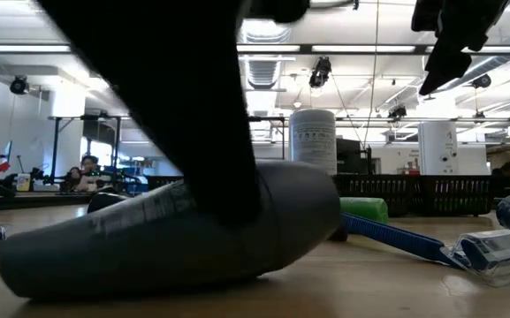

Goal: Pick & Place Travel size toiletries
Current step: Put the black deodorant into the left black bin

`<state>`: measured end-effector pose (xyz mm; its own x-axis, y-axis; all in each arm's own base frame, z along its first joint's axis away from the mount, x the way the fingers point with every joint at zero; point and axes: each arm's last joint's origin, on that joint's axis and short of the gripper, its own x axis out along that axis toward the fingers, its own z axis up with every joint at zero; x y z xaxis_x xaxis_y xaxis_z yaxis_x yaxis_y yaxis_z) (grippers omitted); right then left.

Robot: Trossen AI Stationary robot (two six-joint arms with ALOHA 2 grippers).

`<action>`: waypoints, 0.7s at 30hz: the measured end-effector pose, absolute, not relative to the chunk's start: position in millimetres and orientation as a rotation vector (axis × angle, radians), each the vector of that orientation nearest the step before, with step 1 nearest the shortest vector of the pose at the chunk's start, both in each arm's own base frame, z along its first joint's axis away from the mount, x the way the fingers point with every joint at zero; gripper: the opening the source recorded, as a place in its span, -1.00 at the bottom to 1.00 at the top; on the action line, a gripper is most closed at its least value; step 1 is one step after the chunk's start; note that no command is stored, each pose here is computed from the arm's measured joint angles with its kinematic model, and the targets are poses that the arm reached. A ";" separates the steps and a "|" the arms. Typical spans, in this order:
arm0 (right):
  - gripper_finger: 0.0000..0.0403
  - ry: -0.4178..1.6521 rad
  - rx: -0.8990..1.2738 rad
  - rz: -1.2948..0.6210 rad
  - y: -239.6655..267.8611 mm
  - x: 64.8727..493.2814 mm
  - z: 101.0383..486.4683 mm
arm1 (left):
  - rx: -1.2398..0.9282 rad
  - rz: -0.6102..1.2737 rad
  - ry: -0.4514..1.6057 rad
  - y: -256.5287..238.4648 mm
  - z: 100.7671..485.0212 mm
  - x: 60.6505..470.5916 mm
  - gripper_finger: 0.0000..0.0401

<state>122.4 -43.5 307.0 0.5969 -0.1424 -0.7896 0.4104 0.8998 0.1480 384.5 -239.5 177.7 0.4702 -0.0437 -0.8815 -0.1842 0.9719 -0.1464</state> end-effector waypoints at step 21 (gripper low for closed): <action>0.99 0.878 0.307 -0.317 -43.9 123.3 307.0 | -0.355 0.289 1.093 -223.2 179.8 382.3 0.08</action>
<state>123.3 -43.9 307.0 0.5984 -0.1438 -0.7882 0.3925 0.9103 0.1319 382.3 -223.2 179.8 0.4321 0.0539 -0.9002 -0.3984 0.9069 -0.1369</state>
